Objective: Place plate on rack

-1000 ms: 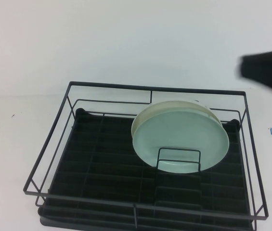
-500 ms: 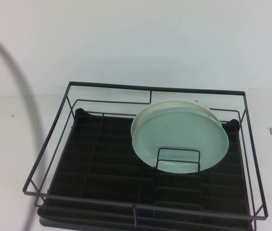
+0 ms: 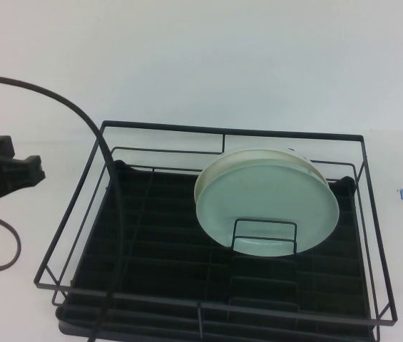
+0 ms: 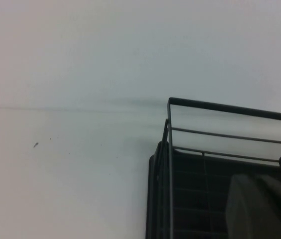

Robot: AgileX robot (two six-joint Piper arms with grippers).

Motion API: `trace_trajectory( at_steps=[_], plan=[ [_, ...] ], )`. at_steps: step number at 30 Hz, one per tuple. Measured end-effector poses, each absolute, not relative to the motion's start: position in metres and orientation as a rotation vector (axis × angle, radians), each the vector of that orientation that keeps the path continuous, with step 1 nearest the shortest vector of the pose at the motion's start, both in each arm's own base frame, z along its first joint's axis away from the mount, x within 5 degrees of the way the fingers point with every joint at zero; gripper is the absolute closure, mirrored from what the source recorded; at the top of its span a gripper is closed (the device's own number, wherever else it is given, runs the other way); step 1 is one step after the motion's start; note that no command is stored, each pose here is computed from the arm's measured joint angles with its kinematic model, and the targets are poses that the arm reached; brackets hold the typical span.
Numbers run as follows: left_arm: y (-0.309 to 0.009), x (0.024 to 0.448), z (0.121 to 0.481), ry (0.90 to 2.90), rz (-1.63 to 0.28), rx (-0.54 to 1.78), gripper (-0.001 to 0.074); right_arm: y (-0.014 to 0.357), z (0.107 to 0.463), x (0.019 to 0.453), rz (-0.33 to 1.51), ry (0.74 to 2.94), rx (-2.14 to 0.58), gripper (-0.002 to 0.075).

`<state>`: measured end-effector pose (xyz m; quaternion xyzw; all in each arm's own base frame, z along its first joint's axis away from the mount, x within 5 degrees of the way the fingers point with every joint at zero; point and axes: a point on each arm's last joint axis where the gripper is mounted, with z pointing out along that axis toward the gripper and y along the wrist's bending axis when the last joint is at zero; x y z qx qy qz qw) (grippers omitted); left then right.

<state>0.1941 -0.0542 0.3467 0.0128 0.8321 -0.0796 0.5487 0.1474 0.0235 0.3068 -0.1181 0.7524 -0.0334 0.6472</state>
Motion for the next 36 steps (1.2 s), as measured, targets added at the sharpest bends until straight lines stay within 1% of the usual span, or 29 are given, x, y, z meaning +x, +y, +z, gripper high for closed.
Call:
trace_trajectory(
  at_steps=[12,13,16,17,18,20,22,24,27,29,30,33,36],
  plan=[
    [-0.056,0.202,0.336,2.032,-0.158,0.029,0.0735,0.023,0.287,0.145,-0.066,1.773,-0.266,0.0728],
    [-0.045,0.193,0.344,1.997,-0.15,-0.014,0.0734,0.023,0.287,0.145,-0.066,1.773,-0.266,0.0727],
    [-0.026,0.169,0.359,1.916,-0.317,-0.287,0.0734,0.024,0.286,0.145,-0.061,1.773,-0.27,0.0728],
    [-0.025,0.169,0.36,1.92,-0.298,-0.285,0.0735,0.024,0.286,0.145,-0.057,1.773,-0.27,0.0728],
    [-0.018,0.158,0.363,1.861,-0.354,-0.358,0.0735,0.024,0.285,0.145,-0.054,1.774,-0.271,0.0727],
    [-0.01,0.141,0.364,1.729,-0.387,-0.374,0.0735,0.025,0.285,0.145,-0.047,1.772,-0.275,0.0728],
    [-0.005,0.127,0.358,1.574,-0.351,-0.303,0.0735,0.025,0.286,0.145,-0.041,1.77,-0.279,0.0728],
    [-0.003,0.115,0.341,1.463,-0.318,-0.25,0.0735,0.025,0.286,0.145,-0.041,1.77,-0.279,0.0727],
    [-0.002,0.102,0.3,1.414,-0.267,-0.196,0.0735,0.026,0.286,0.145,-0.036,1.768,-0.283,0.0727],
    [-0.001,0.094,0.273,1.425,-0.215,-0.169,0.0735,0.026,0.286,0.145,-0.03,1.767,-0.284,0.0728],
    [0.0,0.089,0.258,1.437,-0.199,-0.179,0.0735,0.026,0.286,0.145,-0.028,1.767,-0.286,0.0728],
    [0.006,0.074,0.222,1.429,-0.228,-0.321,0.0735,0.027,0.286,0.145,-0.023,1.765,-0.29,0.0728],
    [0.008,0.065,0.212,1.484,-0.214,-0.393,0.0735,0.027,0.286,0.145,-0.022,1.765,-0.291,0.0728]
  ],
)
